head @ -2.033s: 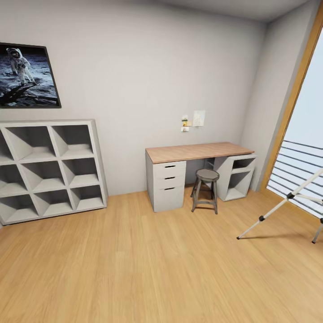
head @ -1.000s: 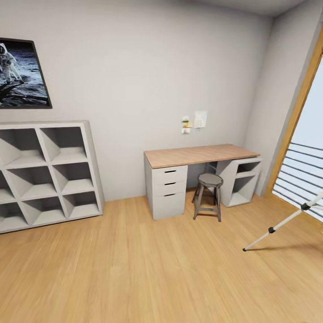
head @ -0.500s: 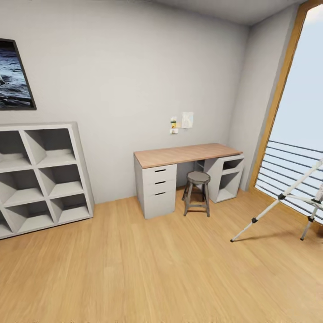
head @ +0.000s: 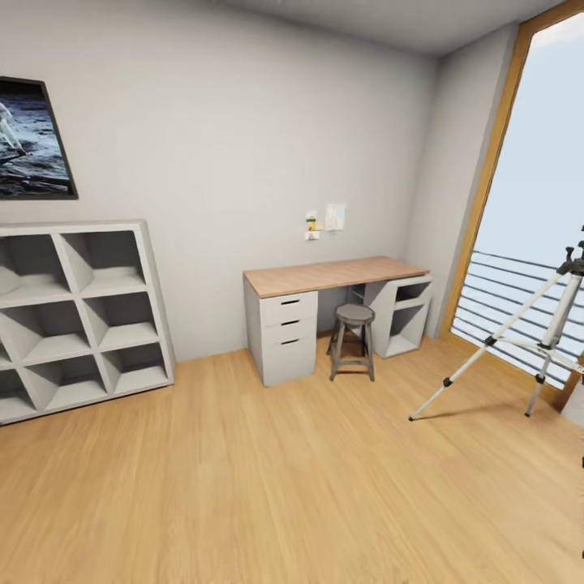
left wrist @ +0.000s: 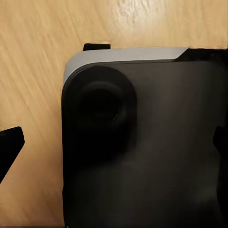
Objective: Attach the digital camera to the camera tripod in the bedroom.
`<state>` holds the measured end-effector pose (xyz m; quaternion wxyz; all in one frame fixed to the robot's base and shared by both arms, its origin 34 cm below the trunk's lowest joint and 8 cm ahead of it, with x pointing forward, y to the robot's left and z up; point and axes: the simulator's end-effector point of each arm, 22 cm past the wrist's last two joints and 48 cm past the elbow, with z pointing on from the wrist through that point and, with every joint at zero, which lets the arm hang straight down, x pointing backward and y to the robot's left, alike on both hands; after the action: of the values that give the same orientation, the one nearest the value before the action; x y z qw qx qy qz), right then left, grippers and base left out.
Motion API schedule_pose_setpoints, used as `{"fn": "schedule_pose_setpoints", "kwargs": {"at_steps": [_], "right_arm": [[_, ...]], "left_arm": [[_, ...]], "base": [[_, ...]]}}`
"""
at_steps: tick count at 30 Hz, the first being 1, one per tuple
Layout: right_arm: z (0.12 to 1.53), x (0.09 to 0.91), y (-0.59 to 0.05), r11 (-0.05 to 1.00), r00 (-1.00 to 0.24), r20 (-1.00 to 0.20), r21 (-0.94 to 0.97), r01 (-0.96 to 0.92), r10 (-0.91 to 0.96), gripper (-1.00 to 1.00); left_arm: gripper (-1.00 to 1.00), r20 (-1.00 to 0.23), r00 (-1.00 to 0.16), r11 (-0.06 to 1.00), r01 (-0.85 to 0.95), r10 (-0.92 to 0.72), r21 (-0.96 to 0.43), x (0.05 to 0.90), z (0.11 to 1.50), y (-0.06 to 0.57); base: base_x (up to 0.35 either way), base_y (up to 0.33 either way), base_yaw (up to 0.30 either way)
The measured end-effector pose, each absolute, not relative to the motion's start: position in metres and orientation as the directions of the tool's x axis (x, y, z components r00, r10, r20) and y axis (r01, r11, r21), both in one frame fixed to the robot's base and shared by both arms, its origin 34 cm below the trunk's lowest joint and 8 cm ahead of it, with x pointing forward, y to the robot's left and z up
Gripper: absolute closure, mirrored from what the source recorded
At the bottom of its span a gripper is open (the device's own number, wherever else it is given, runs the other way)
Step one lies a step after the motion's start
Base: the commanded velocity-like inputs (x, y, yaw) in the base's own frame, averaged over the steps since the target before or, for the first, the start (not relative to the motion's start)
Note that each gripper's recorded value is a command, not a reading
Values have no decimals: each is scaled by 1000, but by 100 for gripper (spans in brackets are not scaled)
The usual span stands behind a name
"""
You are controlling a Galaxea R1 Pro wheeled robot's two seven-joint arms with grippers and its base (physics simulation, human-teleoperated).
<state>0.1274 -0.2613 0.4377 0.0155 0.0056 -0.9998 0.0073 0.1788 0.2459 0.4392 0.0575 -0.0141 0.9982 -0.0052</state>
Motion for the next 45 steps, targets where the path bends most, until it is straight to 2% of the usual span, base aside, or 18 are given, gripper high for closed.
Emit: {"fn": "schedule_pose_setpoints", "kwargs": {"at_steps": [16, 45], "right_arm": [[438, 128, -262, 1000, -1000, 29, -16, -10, -10, -100], [438, 128, -262, 1000, -1000, 27, -17, -8, -7, -100]], "left_arm": [[-100, -115, -993, 1000, -27, -28, -11, 179, 439, 246], [-100, -115, -993, 999, -33, -34, -6, 179, 439, 249]], "base": [[-312, 1, -11], [-11, 0, -232]]}}
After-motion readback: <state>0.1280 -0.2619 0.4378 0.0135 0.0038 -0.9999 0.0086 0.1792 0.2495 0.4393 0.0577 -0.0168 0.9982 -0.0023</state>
